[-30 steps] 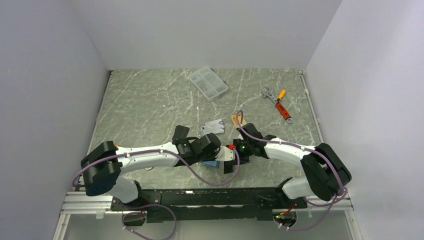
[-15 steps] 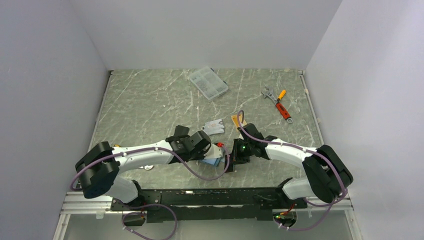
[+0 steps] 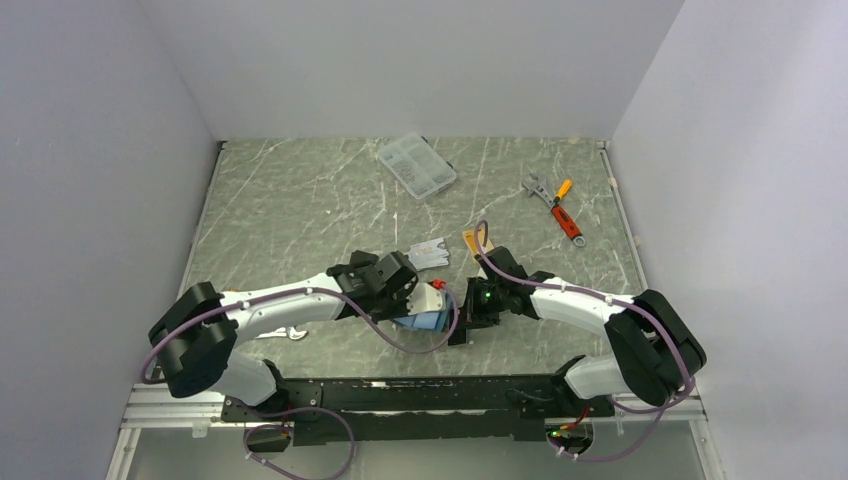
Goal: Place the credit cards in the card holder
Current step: Open the card holder at the center of the board.
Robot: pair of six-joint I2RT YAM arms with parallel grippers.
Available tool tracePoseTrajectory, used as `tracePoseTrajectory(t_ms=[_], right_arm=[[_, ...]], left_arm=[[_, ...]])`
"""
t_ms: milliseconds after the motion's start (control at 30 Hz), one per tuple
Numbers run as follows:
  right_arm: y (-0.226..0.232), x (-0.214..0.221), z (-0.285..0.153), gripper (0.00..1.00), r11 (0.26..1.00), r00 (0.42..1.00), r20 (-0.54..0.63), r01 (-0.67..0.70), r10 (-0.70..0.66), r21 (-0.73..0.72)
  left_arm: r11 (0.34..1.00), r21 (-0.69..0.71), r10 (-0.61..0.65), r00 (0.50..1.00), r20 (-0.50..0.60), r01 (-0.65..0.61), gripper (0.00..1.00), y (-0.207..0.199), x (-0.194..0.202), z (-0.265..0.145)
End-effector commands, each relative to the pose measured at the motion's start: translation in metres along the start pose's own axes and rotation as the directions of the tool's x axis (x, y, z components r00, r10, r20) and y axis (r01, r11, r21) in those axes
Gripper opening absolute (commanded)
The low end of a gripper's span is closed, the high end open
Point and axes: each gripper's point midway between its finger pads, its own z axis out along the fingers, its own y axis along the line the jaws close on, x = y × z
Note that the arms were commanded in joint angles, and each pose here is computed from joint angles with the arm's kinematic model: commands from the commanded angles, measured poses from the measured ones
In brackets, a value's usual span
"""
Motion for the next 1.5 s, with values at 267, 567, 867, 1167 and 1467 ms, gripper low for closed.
tracePoseTrajectory(t_ms=[267,567,867,1167,1467], right_arm=[[-0.063,0.002,-0.003,0.0,0.96,0.999,0.037,0.016,-0.028,0.278],[-0.065,0.002,-0.01,0.0,0.958,0.998,0.06,0.005,-0.024,0.287],[-0.058,0.0,-0.01,0.0,0.964,0.998,0.063,-0.002,-0.015,0.265],[-0.055,0.0,-0.015,0.0,0.967,0.997,0.071,-0.004,-0.014,0.254],[-0.045,-0.002,-0.02,0.0,0.978,0.996,0.092,-0.012,-0.007,0.209]], left_arm=[[0.997,0.052,-0.058,0.981,0.186,0.05,0.27,0.018,-0.068,-0.014],[0.995,0.081,-0.077,0.981,0.176,0.063,0.25,0.014,-0.07,-0.009],[0.995,0.076,-0.081,0.982,0.173,0.069,0.24,0.018,-0.073,-0.011],[0.997,0.014,-0.073,0.995,0.067,0.072,0.17,0.025,-0.05,0.012],[0.997,0.043,-0.072,0.996,0.044,0.07,0.04,0.015,-0.035,0.019]])
